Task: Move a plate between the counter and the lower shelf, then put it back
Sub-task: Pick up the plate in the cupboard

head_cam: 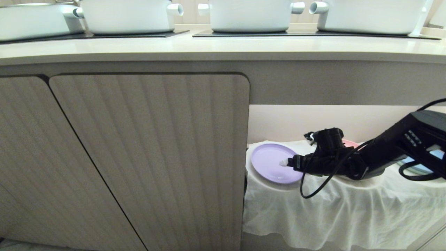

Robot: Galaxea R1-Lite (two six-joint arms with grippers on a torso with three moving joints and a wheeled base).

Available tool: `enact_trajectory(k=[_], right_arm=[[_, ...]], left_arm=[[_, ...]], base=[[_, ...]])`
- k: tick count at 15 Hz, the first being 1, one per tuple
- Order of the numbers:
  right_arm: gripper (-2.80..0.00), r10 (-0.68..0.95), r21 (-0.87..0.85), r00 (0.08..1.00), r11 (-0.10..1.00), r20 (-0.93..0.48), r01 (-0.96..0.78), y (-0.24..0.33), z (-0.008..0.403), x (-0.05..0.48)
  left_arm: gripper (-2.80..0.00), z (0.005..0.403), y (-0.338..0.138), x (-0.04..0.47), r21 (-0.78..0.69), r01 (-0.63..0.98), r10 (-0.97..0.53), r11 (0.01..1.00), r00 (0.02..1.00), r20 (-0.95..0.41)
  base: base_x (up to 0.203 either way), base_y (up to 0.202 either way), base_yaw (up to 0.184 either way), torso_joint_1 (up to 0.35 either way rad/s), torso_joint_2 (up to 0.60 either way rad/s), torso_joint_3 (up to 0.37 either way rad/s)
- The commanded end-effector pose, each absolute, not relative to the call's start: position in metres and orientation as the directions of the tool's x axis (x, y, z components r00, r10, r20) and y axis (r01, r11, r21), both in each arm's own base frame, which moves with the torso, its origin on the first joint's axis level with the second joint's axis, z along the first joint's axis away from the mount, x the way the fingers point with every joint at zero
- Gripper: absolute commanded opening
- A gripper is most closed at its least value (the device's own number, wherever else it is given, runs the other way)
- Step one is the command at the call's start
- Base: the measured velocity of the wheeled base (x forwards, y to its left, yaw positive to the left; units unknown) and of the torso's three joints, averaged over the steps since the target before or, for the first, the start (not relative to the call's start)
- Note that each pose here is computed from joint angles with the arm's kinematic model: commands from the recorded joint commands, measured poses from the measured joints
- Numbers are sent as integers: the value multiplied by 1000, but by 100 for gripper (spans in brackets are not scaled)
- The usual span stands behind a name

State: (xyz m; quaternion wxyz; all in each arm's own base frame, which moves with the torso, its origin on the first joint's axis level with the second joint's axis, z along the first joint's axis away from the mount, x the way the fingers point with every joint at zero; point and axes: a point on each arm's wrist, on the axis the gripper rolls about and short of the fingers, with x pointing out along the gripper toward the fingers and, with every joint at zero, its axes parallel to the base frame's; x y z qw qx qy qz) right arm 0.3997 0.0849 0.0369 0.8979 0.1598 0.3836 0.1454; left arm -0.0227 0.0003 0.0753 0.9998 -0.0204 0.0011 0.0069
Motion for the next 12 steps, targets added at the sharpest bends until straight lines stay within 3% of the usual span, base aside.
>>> enact_trajectory(k=[1, 12], right_arm=[[0, 385, 401, 664, 906, -640, -139, 85, 37, 400], [0, 380, 398, 662, 908, -646, -133, 85, 33, 402]], left_arm=[[-280, 75, 0, -23, -41, -14, 14, 999, 1000, -3], [-280, 75, 0, -23, -41, -15, 15, 999, 1000, -3]], base=[[0, 0, 0, 0, 0, 0], [0, 0, 0, 0, 0, 0]])
